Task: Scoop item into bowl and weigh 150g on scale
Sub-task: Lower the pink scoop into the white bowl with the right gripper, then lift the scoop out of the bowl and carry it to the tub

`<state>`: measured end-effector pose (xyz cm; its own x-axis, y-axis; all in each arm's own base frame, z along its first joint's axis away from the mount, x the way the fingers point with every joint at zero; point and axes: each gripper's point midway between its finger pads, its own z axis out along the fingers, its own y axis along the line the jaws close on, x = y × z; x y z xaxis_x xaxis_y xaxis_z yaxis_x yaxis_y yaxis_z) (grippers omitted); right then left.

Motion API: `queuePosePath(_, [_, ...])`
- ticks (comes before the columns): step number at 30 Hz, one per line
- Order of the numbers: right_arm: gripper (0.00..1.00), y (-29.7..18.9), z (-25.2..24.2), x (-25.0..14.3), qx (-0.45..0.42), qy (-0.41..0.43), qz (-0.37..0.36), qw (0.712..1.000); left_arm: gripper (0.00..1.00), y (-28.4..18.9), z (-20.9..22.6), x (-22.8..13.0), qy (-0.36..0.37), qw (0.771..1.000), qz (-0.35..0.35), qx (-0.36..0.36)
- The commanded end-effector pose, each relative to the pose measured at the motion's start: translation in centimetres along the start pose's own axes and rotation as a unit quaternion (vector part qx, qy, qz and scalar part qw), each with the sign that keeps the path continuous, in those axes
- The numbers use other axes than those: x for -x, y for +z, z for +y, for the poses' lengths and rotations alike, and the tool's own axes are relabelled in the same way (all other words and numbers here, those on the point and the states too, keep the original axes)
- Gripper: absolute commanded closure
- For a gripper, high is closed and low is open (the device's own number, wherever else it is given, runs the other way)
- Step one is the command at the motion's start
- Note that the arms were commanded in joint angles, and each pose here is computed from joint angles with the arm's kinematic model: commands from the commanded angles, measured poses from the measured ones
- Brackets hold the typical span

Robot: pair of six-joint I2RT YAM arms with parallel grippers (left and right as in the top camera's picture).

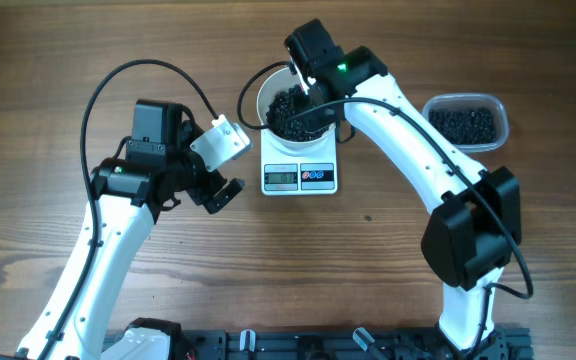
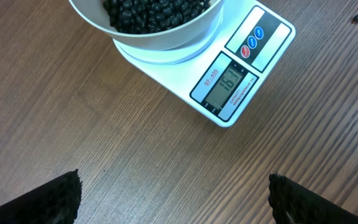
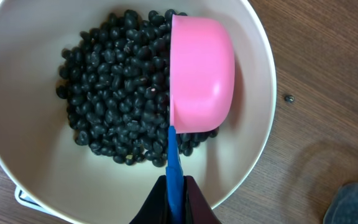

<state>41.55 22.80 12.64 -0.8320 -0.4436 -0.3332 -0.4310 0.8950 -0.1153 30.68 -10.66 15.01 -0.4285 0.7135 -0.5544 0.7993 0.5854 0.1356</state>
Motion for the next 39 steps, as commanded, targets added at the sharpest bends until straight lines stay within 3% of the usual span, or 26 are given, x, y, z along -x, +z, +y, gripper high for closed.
queuePosePath(1, [0.96, 1.2, 1.5, -0.1, 0.018, -0.031, 0.009, 0.999, 0.00, 0.2, -0.3, -0.1, 0.005, 1.000, -0.003, -0.008])
queuePosePath(7, [0.96, 0.7, 5.0, 0.1, 0.112, -0.052, 0.001, 0.992, 0.00, 0.2, -0.3, -0.1, 0.005, 1.000, -0.003, -0.008])
queuePosePath(13, [0.96, 0.5, 5.7, 0.1, 0.140, -0.044, 0.001, 0.989, 0.00, 0.2, -0.3, -0.1, 0.005, 1.000, -0.003, -0.008])
queuePosePath(21, [0.96, 0.5, 2.8, 1.1, 0.179, 0.061, -0.001, 0.982, 0.00, 0.2, -0.3, -0.1, 0.005, 1.000, -0.003, -0.008])
queuePosePath(31, [0.96, -3.0, 0.9, 4.0, 0.319, 0.110, -0.049, 0.940, 0.00, 0.2, -0.3, -0.1, 0.005, 1.000, -0.003, -0.008])
queuePosePath(39, [0.96, -6.7, -3.2, 4.1, 0.309, 0.136, -0.087, 0.937, 0.00, 0.2, -0.3, -0.1, 0.005, 1.000, -0.003, -0.008])
